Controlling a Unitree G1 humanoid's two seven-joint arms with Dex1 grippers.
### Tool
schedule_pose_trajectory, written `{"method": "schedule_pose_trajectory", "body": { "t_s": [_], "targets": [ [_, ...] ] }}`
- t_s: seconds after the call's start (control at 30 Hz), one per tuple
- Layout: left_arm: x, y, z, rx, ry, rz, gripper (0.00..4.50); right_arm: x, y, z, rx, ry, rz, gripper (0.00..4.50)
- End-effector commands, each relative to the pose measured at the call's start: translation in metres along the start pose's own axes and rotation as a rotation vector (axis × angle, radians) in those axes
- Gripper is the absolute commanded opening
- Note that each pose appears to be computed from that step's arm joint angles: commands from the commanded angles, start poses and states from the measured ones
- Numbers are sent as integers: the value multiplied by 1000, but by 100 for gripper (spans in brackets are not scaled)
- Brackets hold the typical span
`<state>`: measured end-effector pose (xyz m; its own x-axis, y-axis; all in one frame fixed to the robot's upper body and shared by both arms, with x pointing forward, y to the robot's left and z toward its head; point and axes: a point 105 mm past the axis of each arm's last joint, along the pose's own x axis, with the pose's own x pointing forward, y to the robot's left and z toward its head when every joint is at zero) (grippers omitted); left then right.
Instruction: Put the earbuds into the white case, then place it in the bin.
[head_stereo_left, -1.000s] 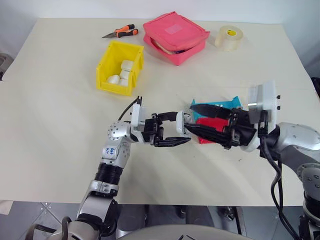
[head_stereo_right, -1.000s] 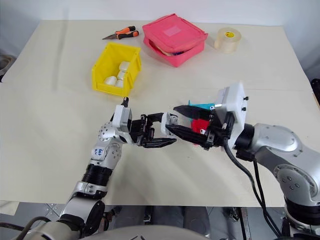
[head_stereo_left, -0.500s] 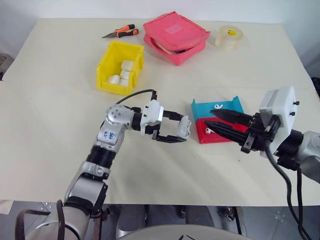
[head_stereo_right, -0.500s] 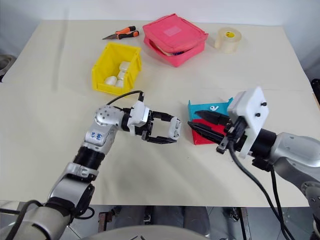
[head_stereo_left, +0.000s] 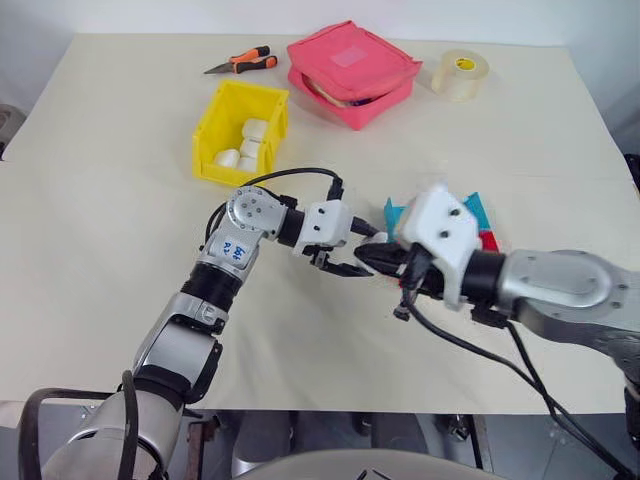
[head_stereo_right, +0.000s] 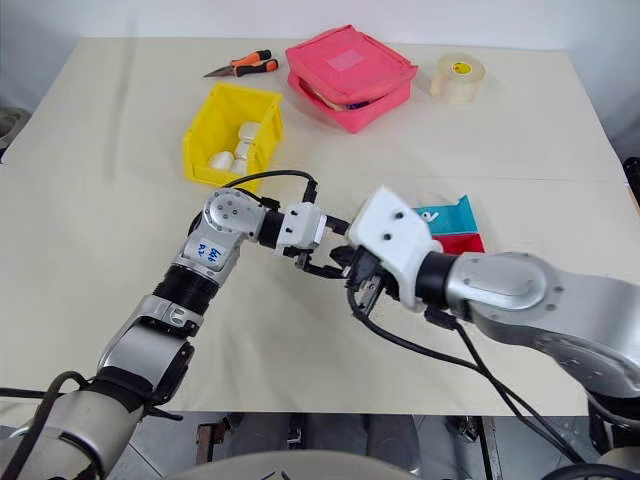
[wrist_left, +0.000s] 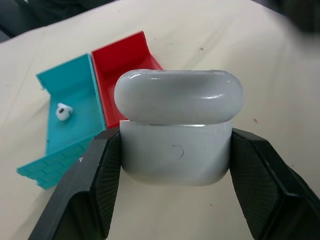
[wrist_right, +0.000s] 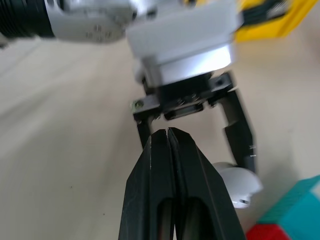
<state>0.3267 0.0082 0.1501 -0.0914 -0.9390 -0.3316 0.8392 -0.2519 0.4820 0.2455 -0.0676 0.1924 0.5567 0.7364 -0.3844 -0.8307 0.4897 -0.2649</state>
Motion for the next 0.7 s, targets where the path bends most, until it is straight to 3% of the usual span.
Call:
{"method": "schedule_pose_trajectory", "body": {
  "t_s": [0.03,0.2,0.37,0.53,0.63,0.7],
  "targets": [
    [-5,9,14,63,-15,13,280,2,-13,-3,-28,7,-62,5],
    [-20,17,31,35,-135,91,280,-17,-31,-26,-14,80,-133,5],
    [-37,16,41,-12,-206,132,280,-45,-50,-32,-1,77,-211,5],
    [-58,37,46,-91,-289,339,280,-64,-61,-8,56,-172,-261,5],
    [-74,53,46,-152,-356,512,280,-73,-51,1,73,-351,-192,5],
    [-88,64,41,-178,-373,643,280,-76,-40,-8,108,-354,-115,43]
  ]
}}
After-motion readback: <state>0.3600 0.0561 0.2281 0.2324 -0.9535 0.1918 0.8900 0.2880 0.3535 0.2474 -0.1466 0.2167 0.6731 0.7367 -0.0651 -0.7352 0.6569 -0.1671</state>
